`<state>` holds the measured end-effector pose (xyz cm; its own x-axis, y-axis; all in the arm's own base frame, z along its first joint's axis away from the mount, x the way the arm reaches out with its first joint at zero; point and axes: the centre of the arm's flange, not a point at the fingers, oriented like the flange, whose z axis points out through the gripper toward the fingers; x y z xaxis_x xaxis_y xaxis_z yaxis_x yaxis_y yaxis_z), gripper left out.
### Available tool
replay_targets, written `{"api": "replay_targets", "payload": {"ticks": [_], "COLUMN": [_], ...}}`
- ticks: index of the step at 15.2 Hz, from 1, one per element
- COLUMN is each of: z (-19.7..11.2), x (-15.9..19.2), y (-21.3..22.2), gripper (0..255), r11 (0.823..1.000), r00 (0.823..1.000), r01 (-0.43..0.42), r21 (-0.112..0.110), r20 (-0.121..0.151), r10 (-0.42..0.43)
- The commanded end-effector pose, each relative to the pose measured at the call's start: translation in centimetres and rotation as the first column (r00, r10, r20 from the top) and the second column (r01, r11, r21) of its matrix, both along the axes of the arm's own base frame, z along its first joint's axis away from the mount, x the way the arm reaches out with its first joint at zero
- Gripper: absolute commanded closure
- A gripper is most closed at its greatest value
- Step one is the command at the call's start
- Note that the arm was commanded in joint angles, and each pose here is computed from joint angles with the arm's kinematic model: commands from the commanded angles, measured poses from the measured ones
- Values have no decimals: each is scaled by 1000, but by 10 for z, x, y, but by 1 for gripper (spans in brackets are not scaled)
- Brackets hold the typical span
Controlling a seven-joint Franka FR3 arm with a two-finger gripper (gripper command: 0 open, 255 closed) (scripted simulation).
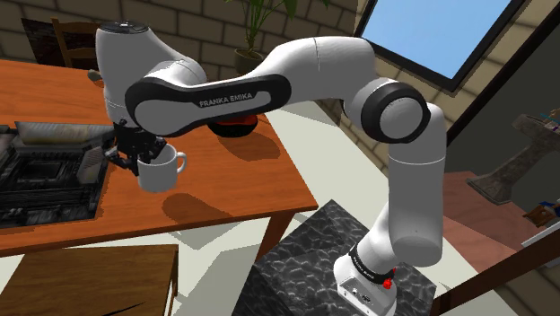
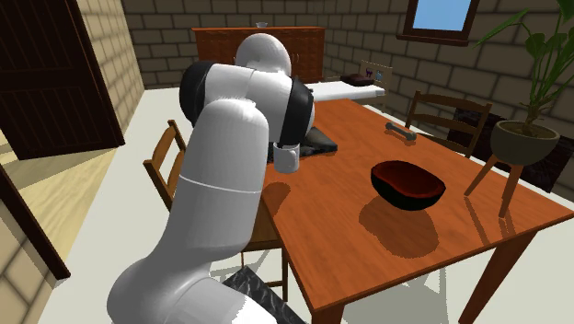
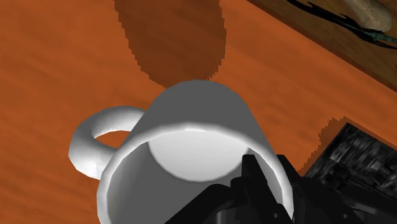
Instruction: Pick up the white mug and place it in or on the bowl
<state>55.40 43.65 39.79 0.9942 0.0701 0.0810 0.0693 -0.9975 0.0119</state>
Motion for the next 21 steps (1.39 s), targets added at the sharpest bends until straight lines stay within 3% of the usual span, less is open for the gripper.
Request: {"api": "replay_targets", "payload": {"ticks": [1, 21], "z": [12, 117], "x": [0, 0], "y": [0, 0], "gripper": [255, 255], "r11": [1000, 1000], "r00": [1000, 1000], "r01": [0, 0], "r21": [0, 0], "r20": [0, 0], "r10": [0, 0]}}
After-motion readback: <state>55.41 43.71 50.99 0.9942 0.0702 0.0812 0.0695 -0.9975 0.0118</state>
